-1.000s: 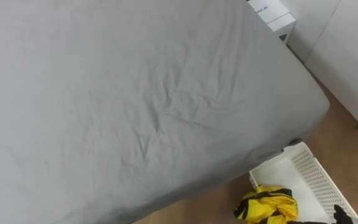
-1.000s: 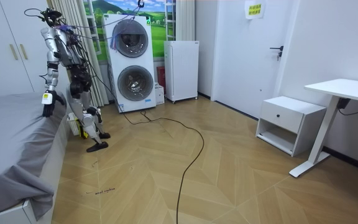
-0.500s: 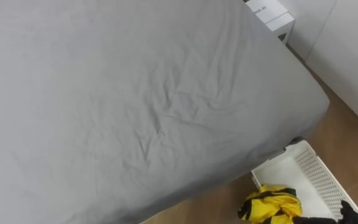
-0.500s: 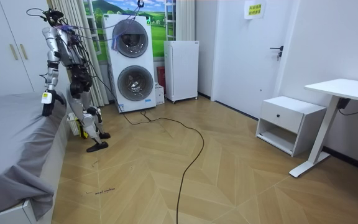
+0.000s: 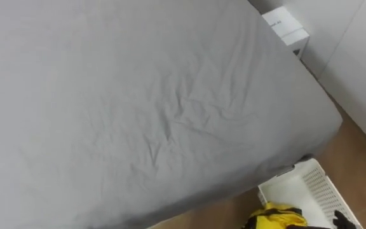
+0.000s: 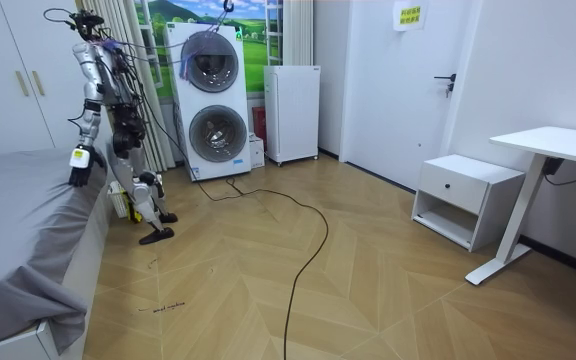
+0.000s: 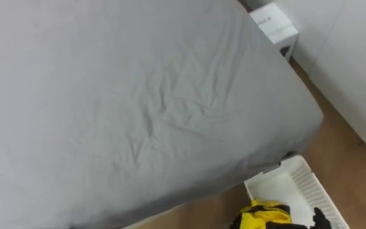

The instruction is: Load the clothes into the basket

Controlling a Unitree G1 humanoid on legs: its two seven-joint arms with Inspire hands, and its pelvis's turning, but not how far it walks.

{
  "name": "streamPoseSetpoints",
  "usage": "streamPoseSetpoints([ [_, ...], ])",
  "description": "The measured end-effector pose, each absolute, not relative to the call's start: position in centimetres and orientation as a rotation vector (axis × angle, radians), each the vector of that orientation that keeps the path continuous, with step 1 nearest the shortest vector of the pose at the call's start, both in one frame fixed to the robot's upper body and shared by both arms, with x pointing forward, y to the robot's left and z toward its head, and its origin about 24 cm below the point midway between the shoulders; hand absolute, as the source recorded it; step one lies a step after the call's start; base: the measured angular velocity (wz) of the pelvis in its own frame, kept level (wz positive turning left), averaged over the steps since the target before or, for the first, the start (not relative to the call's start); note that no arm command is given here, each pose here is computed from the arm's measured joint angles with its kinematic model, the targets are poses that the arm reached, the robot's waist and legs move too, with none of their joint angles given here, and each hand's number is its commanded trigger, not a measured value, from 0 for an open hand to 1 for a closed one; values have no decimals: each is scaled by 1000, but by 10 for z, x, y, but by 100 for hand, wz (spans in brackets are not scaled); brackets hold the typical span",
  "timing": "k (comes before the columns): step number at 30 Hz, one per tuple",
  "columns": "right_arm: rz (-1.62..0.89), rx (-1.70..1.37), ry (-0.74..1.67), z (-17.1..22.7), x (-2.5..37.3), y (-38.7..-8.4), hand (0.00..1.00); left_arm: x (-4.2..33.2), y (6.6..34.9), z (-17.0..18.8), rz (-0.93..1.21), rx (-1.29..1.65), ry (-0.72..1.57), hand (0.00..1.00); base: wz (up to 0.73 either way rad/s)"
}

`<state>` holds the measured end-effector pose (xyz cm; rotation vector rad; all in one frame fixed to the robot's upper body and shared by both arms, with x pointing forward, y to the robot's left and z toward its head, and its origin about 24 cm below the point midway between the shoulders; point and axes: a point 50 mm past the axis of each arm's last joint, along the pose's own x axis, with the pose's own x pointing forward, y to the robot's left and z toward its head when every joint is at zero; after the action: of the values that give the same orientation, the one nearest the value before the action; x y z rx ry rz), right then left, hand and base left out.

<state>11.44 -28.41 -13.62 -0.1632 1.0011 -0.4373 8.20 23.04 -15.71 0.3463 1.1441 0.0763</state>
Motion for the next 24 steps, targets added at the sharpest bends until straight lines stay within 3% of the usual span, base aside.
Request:
streamPoseSetpoints([
  [15, -287, 44, 1213, -162, 74, -240, 0, 63, 229, -161, 188, 253, 1193, 0, 25],
  [24, -206, 25, 1277, -167, 66, -231, 0, 58, 230, -162, 231, 246, 1201, 0, 16],
])
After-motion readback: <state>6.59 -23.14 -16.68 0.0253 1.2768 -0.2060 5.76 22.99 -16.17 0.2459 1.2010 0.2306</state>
